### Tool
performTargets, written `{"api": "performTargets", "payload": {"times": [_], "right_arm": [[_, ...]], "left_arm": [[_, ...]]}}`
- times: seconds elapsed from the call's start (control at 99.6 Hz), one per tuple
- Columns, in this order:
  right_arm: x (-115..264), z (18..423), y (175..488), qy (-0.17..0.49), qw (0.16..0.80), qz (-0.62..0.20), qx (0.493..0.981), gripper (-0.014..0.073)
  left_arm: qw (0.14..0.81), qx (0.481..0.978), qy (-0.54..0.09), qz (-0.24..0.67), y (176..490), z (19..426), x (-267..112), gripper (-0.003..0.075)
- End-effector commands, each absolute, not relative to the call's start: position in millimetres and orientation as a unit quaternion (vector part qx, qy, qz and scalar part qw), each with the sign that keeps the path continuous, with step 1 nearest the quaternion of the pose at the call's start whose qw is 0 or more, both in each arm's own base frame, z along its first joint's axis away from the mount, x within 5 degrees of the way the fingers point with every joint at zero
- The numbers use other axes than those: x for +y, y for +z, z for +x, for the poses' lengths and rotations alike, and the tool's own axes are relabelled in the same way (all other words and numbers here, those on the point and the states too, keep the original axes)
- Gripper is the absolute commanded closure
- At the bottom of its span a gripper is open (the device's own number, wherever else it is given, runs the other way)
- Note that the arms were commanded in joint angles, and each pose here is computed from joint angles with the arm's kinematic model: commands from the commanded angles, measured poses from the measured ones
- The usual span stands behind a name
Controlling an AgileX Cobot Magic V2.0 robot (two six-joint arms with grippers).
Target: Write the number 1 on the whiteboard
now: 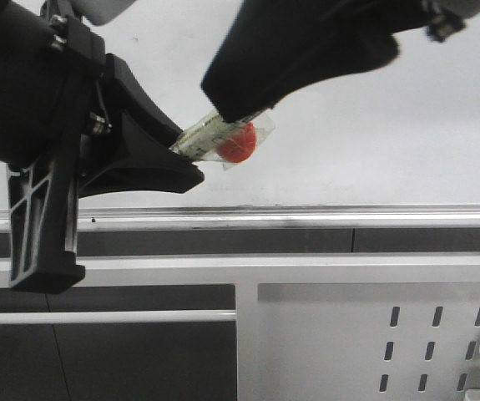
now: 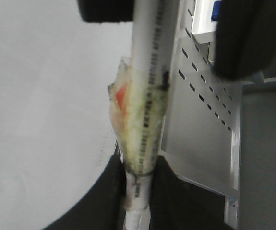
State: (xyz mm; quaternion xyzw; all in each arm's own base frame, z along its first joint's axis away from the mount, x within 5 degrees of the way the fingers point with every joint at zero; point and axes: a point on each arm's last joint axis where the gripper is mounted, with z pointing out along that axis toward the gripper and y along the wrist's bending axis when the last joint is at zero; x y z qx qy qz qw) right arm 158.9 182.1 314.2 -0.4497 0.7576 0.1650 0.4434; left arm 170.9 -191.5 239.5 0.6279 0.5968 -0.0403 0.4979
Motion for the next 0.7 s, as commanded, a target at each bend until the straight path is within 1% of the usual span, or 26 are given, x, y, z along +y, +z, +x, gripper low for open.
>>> {"api": "performTargets", "payload": {"times": [0.0,0.502,0.542,0.592,0.622,0.642,0.693], "right_arm": [[187.0,164.6,335.3,0.171,0.497,-0.440,0.728,0.0237],[188.8,166.1,330.7,0.167,0.485,-0.445,0.734,0.0244],[188.9,166.3,331.0,0.168,0.487,-0.444,0.733,0.0272],[188.9,166.3,331.0,0.168,0.487,-0.444,0.733,0.0338],[188.9,166.3,331.0,0.168,0.487,-0.444,0.733,0.0405],[188.8,166.2,330.8,0.167,0.486,-0.445,0.734,0.0435],[188.7,166.1,330.6,0.167,0.485,-0.445,0.734,0.0561]], "left_arm": [[0.538,0.575,-0.064,0.614,260.1,168.7,-197.2,0.0740],[0.545,0.569,-0.069,0.612,263.5,169.0,-198.9,0.0740],[0.545,0.569,-0.069,0.612,263.5,169.0,-198.9,0.0740],[0.545,0.569,-0.069,0.612,263.5,169.0,-198.9,0.0740],[0.545,0.569,-0.069,0.612,263.5,169.0,-198.9,0.0740],[0.545,0.569,-0.069,0.612,263.5,169.0,-198.9,0.0740],[0.546,0.569,-0.069,0.611,264.3,169.2,-199.1,0.0740]]}}
